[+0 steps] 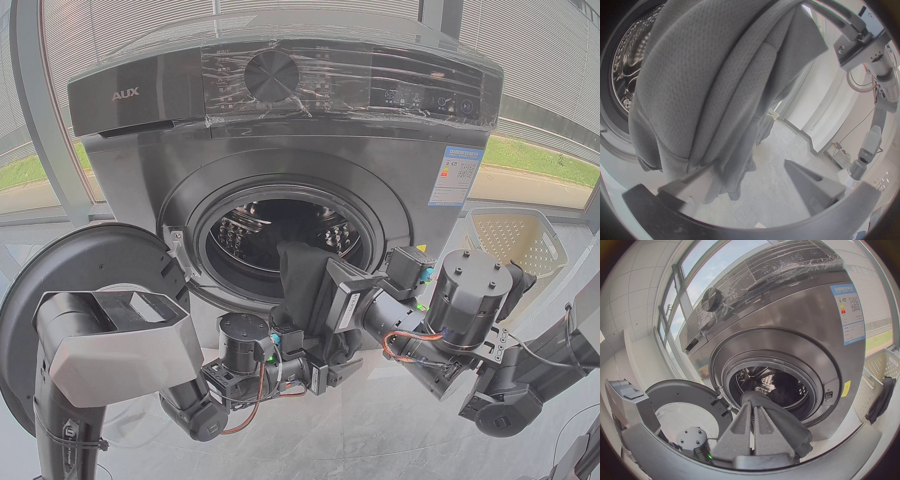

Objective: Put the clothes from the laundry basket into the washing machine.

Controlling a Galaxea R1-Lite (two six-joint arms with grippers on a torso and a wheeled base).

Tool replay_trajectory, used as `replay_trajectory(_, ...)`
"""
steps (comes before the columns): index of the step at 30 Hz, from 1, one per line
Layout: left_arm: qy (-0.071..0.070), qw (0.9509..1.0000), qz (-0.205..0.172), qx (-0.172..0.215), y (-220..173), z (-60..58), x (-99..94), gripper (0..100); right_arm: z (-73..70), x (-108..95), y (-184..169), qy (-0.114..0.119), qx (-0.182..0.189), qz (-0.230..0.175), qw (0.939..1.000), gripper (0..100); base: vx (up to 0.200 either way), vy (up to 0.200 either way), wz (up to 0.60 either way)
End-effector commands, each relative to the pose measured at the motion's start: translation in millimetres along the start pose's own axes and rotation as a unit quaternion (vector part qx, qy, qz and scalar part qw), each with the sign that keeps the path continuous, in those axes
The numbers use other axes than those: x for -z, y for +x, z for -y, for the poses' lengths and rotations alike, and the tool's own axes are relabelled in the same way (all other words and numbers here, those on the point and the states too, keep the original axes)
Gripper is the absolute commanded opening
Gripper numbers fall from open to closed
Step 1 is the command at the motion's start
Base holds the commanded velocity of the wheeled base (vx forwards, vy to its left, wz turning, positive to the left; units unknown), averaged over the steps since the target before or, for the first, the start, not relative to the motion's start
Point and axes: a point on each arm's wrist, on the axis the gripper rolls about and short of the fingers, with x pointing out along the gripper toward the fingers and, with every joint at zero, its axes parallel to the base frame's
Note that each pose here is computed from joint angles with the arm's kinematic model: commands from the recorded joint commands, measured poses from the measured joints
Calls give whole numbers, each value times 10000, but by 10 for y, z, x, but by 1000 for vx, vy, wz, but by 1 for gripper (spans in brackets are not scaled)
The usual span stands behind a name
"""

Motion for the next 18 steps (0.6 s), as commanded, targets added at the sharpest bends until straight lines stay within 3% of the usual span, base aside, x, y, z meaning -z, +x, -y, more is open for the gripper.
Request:
replay_trajectory(1,20,9999,79,-82,81,-35,9,0,-19,14,-9,-6,-12,-12,10000,0,0,0,0)
replay_trajectory(11,85,9994,273,-213,66,-16,-83,0,67,83,-4,-66,123,-130,9998,0,0,0,0)
replay_trajectory(14,188,9980,580,-138,-70,76,-287,0,115,97,26,-78,190,-141,9997,0,0,0,0)
replay_trajectory(18,242,9972,702,69,-325,275,-445,0,145,134,50,-92,229,-167,9996,0,0,0,0)
